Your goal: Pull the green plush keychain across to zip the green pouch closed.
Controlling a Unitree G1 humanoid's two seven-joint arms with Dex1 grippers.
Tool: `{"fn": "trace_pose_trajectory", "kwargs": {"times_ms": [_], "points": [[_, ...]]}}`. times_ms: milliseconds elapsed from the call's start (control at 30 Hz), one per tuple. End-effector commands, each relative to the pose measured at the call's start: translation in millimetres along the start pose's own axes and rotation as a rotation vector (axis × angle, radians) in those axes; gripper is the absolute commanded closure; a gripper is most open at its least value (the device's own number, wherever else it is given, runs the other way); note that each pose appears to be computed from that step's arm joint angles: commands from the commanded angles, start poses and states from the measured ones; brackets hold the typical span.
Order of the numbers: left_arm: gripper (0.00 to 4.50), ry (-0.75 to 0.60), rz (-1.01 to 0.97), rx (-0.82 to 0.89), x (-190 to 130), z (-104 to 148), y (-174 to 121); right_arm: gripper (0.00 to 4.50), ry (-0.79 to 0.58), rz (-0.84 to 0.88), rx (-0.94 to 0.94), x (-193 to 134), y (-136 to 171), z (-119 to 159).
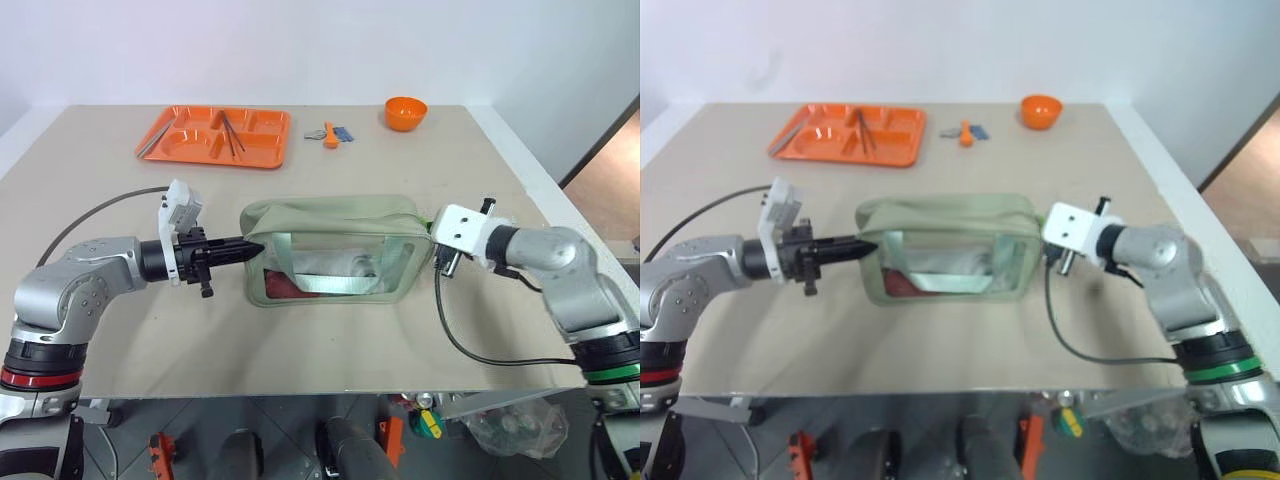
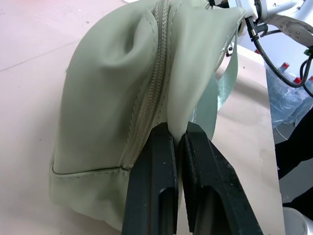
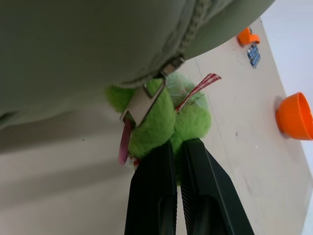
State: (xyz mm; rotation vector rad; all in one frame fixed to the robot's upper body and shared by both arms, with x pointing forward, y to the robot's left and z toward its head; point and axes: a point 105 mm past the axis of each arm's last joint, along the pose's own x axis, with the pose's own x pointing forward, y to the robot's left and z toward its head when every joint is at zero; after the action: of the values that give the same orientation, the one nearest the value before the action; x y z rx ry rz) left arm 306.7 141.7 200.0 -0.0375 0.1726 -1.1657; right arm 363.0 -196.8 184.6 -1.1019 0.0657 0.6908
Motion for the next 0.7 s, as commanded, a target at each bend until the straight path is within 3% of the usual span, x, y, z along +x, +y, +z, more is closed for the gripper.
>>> {"fn": "trace_pose_trajectory", "kwargs": {"times_ms": [33, 267, 467, 700], "points": [[4.50, -0.017, 0.008, 0.035, -4.2, 9.6, -2.0, 4.43, 0.001, 0.071, -0.034, 9.4, 20.9, -2.1], [4.50, -0.024, 0.020, 0.029, -5.4, 9.5, -1.2, 4.43, 0.012, 0.196, -0.083, 20.8, 61.5, -9.6], [4.50, -0.036, 0.026, 0.018, -7.2, 10.4, -0.3, 4.43, 0.029, 0.198, -0.082, 31.5, 73.6, -18.1], [4.50, -0.043, 0.025, 0.016, -6.0, 11.1, -0.4, 4.43, 0.054, 0.106, -0.068, 37.7, 54.4, -27.7]]}}
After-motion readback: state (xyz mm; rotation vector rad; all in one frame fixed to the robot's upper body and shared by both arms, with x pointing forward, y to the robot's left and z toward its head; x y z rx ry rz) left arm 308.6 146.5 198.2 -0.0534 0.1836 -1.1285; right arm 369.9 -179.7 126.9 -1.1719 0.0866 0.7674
